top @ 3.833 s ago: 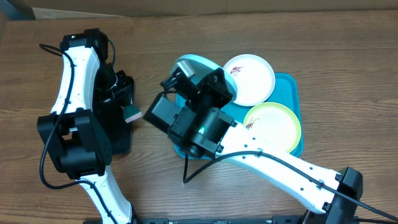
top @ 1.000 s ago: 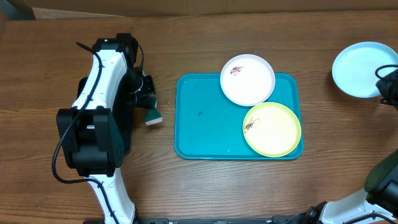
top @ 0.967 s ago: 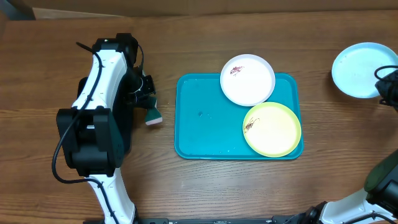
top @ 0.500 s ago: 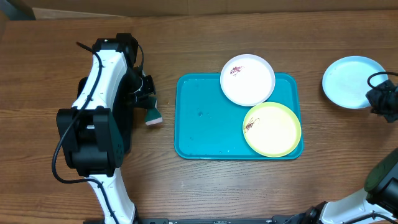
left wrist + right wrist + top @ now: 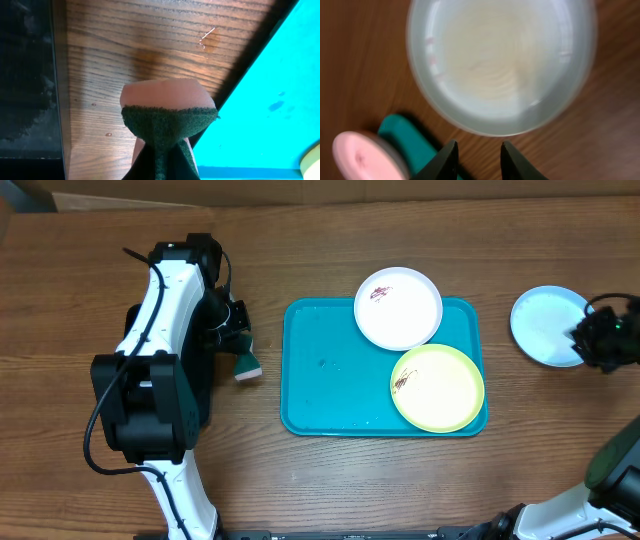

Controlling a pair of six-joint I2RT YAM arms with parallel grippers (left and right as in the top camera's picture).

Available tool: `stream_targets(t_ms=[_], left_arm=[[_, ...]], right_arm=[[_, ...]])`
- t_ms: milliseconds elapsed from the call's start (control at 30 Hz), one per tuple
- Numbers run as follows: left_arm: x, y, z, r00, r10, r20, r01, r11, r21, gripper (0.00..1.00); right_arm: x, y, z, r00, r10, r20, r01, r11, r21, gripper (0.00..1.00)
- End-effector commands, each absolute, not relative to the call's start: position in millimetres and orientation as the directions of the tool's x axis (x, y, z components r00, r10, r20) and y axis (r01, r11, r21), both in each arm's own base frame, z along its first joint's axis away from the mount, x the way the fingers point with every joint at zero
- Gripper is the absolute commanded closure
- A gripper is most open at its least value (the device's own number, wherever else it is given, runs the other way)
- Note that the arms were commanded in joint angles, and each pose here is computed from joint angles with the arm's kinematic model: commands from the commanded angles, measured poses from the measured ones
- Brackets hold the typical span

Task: Clean dirty plates on tray and stack at the side
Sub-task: 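Set the light-blue plate down on the table right of the tray, then reach the right gripper to the white plate's rim and grip it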

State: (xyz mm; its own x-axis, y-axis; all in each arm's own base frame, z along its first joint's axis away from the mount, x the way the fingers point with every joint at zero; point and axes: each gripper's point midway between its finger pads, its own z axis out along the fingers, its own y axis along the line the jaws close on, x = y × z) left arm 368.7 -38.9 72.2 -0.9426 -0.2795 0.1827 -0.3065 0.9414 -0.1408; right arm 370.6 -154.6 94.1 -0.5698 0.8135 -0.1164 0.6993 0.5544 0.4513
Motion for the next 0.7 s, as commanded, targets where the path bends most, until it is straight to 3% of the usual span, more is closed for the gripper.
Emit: stream_targets(t_ms=[0, 67, 167, 300, 333, 367, 400, 533, 667], left_arm=[[367.8, -45.0, 68.9, -0.948, -0.254, 0.194, -0.287, 0.943, -0.166, 0.96], [368.5, -47.2, 69.3, -0.948, -0.253, 0.195, -0.288, 0.941, -0.180, 0.96], [368.6, -48.2, 69.5, -0.948, -0.252, 0.196, -0.289, 0.939, -0.185, 0.96], [367.2, -48.2, 69.7, -0.946, -0.252, 0.202, -0.289, 0.940, -0.183, 0.96], [366.4, -48.1, 69.8, -0.946, -0.252, 0.205, -0.290, 0.940, -0.182, 0.96], [365.1, -48.0, 70.0, -0.945, -0.252, 0.210, -0.291, 0.940, -0.180, 0.96], [364.4, -48.0, 70.1, -0.944, -0.252, 0.212, -0.291, 0.940, -0.179, 0.96], [364.2, -48.0, 70.2, -0.944, -0.252, 0.214, -0.292, 0.940, -0.179, 0.96], [364.4, -48.0, 70.1, -0.944, -0.252, 0.213, -0.292, 0.940, -0.179, 0.96]], right_arm=[[396.0, -86.4, 116.2, -0.737, 0.666, -0.114, 0.465, 0.622, 0.630, 0.50], [401.5, -63.3, 114.2, -0.784, 0.605, -0.138, 0.415, 0.676, 0.609, 0.40], [410.7, -29.1, 106.1, -0.841, 0.504, -0.199, 0.346, 0.782, 0.518, 0.38], [422.0, 2.1, 97.4, -0.875, 0.382, -0.298, 0.272, 0.896, 0.351, 0.26], [423.9, 6.4, 96.2, -0.877, 0.358, -0.321, 0.262, 0.916, 0.306, 0.21], [425.8, 10.3, 95.3, -0.876, 0.338, -0.344, 0.259, 0.931, 0.257, 0.05], [427.7, 13.1, 95.2, -0.871, 0.335, -0.361, 0.267, 0.937, 0.224, 0.00], [434.4, 29.6, 98.0, -0.852, 0.339, -0.400, 0.282, 0.939, 0.196, 0.00], [433.9, 41.9, 98.3, -0.813, 0.460, -0.358, 0.381, 0.884, 0.271, 0.00]])
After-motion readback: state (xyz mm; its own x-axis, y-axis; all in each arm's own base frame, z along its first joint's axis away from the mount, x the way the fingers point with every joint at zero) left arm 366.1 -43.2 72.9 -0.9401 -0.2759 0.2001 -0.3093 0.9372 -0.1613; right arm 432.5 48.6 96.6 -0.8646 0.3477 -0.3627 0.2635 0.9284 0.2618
